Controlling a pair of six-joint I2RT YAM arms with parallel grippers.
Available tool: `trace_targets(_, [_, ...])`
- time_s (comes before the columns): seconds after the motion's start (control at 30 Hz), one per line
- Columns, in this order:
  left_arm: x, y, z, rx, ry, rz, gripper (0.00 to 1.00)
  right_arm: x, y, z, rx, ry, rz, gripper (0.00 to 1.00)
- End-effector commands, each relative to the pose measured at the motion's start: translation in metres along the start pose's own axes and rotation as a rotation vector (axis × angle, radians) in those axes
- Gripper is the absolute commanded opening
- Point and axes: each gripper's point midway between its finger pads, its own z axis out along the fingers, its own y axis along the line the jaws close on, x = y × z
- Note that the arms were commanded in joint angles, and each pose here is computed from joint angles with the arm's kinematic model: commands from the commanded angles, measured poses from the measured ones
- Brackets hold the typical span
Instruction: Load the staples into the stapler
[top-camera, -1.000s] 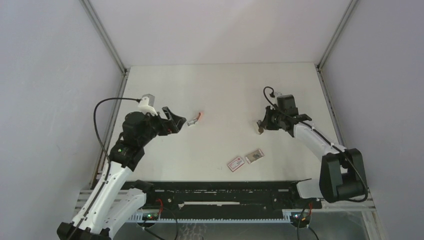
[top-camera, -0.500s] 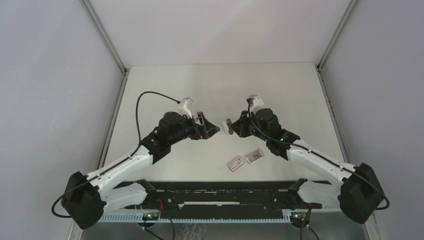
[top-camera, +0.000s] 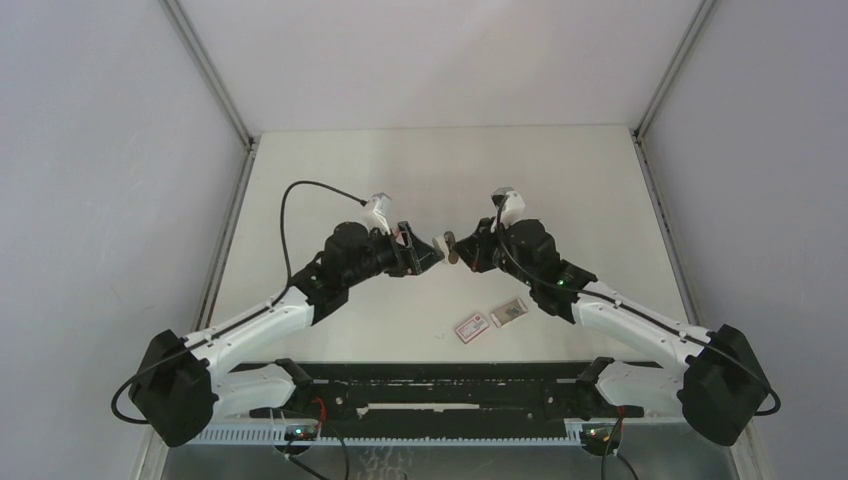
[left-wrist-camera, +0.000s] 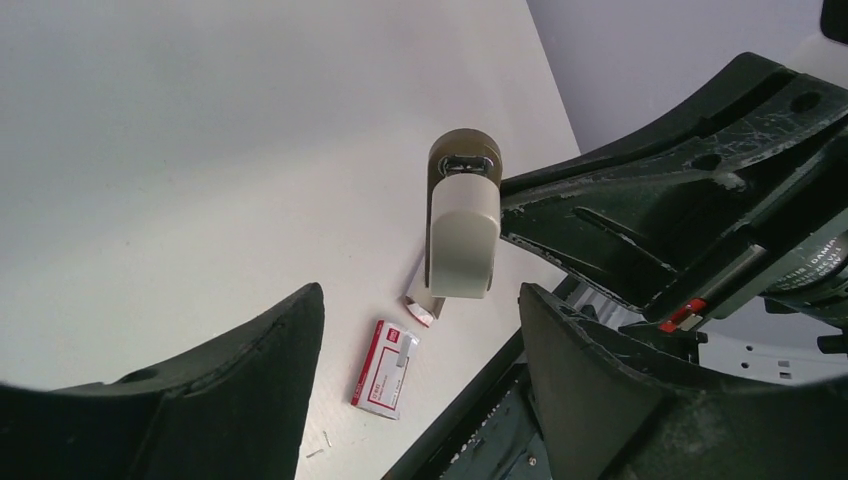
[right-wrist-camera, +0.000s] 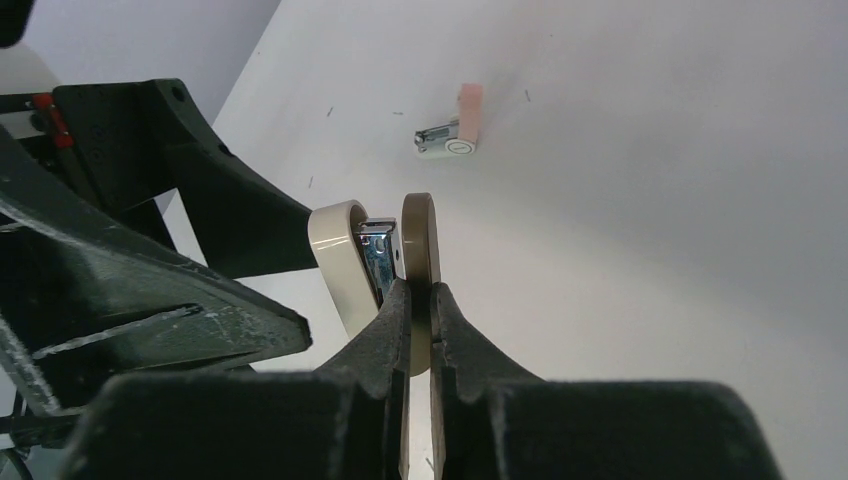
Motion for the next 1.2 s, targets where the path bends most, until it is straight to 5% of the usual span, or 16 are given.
trace_targets(0.0, [-0.020,-0.025,0.002,0.077,-0.051,0.010,0.74,-0.014,0.018,0.000,-0.067,-0.053,-0.002,0.00])
trace_targets(0.27, [-0.024,-0.028,0.004,0.080,-0.052,0.043,0.54,-0.008,0.027,-0.001,-0.094,-0.040,-0.026,0.00])
trace_targets(0.67, [-0.021,-0.032,0.006,0.111,-0.045,0.053,0.51,-0.002,0.033,0.000,-0.113,-0.021,-0.032,0.00])
trace_targets(0.9, [-0.019,-0.035,0.001,0.115,-0.018,0.112,0.12,0.000,0.032,-0.004,-0.106,-0.009,-0.029,0.00])
trace_targets(0.93, [-0.018,-0.033,-0.001,0.102,-0.002,0.140,0.07,-0.002,0.032,-0.007,-0.106,-0.014,-0.027,0.03])
trace_targets(1.07, [-0.012,-0.026,-0.015,-0.001,0.108,0.274,0.00,-0.016,0.035,-0.028,-0.122,-0.044,-0.020,0.48])
trace_targets(1.17, [-0.009,-0.026,-0.027,-0.049,0.182,0.363,0.00,-0.023,0.026,-0.045,-0.108,-0.045,0.015,0.58])
